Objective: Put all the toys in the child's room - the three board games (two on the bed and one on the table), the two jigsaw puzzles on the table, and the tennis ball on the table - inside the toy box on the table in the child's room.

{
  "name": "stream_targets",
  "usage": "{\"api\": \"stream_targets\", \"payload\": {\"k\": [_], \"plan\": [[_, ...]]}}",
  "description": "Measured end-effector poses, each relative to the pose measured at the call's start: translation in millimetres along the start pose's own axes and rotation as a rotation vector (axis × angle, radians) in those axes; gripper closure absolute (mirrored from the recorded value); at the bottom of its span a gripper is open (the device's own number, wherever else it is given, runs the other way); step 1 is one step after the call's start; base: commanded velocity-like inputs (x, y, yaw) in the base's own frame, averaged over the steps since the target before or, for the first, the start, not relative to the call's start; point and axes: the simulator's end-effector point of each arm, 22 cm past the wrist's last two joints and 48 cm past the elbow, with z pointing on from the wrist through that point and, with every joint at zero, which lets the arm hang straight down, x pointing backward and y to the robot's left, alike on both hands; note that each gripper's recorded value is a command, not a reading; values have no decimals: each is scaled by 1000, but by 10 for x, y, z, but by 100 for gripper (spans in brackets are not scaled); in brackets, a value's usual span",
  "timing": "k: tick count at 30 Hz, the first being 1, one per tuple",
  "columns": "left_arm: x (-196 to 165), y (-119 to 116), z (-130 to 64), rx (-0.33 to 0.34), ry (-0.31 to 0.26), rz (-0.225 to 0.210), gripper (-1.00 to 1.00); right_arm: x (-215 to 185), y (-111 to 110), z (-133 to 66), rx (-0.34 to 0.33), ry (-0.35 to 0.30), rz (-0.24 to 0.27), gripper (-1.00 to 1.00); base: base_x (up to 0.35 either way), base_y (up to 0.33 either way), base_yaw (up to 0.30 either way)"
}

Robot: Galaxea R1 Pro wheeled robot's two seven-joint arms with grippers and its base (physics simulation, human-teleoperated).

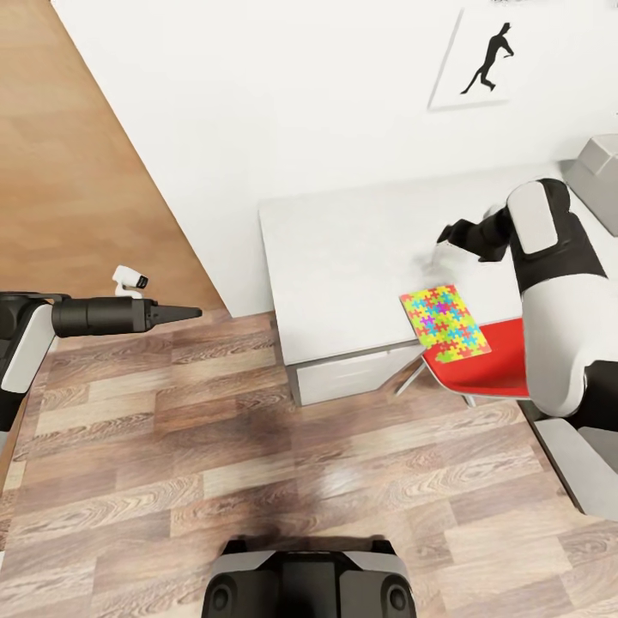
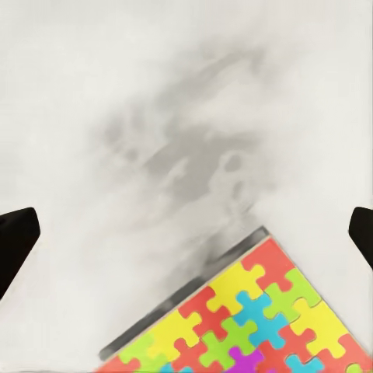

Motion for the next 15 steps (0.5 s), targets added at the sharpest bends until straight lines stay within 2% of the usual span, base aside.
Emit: {"api": "stream_targets", "payload": {"k": [4, 8, 11, 15], "plan": [[-5, 0, -9, -2, -1, -1, -100, -215, 28, -207, -39, -54, 20, -100, 0, 0, 0], [-4, 3, -14, -4, -1, -1, -100, -376, -80, -333, -57, -102, 57, -100, 0, 0, 0], [-2, 6, -17, -5, 0, -2, -100, -406, -181, -358, -76, -110, 86, -100, 0, 0, 0], [1, 22, -25, -8, -1, -6, -100, -336, -293, -326, -135, -86, 142, -100, 0, 0, 0]]}}
